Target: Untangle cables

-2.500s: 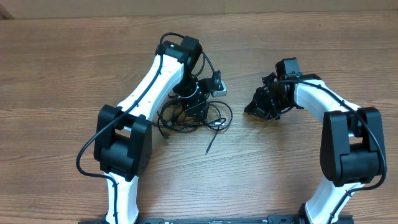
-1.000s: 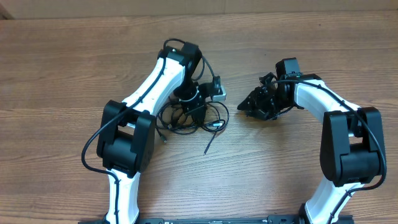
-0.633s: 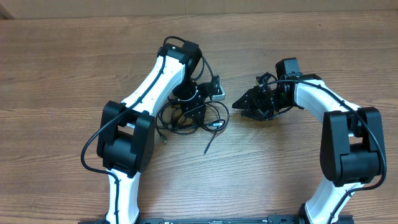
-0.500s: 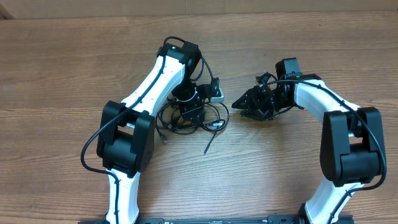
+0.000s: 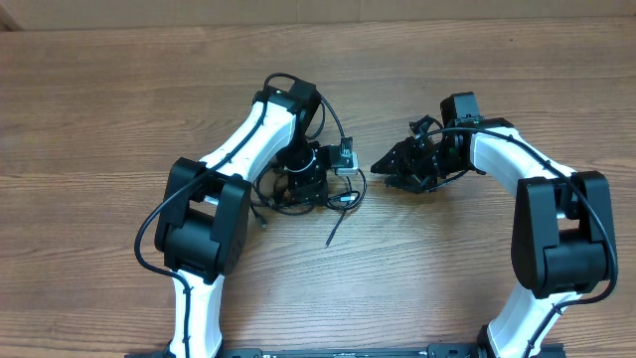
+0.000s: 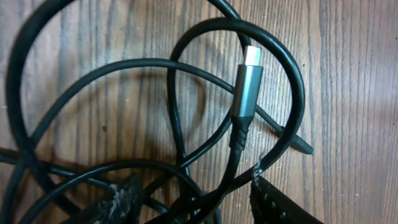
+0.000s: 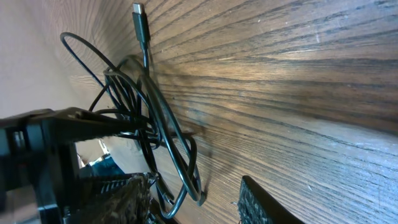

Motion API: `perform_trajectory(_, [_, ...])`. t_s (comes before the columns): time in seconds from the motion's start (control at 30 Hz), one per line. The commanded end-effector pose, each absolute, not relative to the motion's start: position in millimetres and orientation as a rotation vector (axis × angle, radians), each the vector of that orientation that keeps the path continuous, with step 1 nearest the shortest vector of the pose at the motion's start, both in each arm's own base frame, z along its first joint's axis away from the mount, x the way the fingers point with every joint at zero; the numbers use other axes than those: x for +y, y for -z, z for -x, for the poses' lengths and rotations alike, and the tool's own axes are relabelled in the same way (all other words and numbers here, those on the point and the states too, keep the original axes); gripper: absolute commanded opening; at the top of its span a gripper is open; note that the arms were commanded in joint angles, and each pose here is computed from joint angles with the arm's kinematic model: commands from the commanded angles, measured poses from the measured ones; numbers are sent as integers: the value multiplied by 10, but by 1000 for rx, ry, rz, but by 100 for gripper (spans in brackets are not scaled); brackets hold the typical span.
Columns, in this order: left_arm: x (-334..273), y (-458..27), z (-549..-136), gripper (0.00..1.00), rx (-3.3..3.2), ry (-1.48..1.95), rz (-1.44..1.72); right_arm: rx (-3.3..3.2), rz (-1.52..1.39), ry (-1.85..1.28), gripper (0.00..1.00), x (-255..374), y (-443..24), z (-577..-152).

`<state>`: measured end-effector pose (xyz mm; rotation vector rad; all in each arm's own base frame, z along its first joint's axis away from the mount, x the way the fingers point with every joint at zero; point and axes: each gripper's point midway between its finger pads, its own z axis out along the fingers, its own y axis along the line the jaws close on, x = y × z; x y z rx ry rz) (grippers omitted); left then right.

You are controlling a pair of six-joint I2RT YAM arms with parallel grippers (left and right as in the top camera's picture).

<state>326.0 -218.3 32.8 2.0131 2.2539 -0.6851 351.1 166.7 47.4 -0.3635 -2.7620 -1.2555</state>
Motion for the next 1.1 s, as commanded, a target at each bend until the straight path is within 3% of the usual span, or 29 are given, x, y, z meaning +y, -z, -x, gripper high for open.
perform_trajectory(0.0, [-2224,-301,-3223,55,2219,738,-2027,-2774,360,1231,45,1669,-435,-3503])
perform_trajectory(0.93, [-2269,-203,-3102,55,2226,824,-1994,-2776,360,1228,51,1667,-433,-3504])
perform_trajectory(1.07, [-2286,-194,-3131,40,2212,816,-1988,-2776,360,1228,51,1667,-433,-3504])
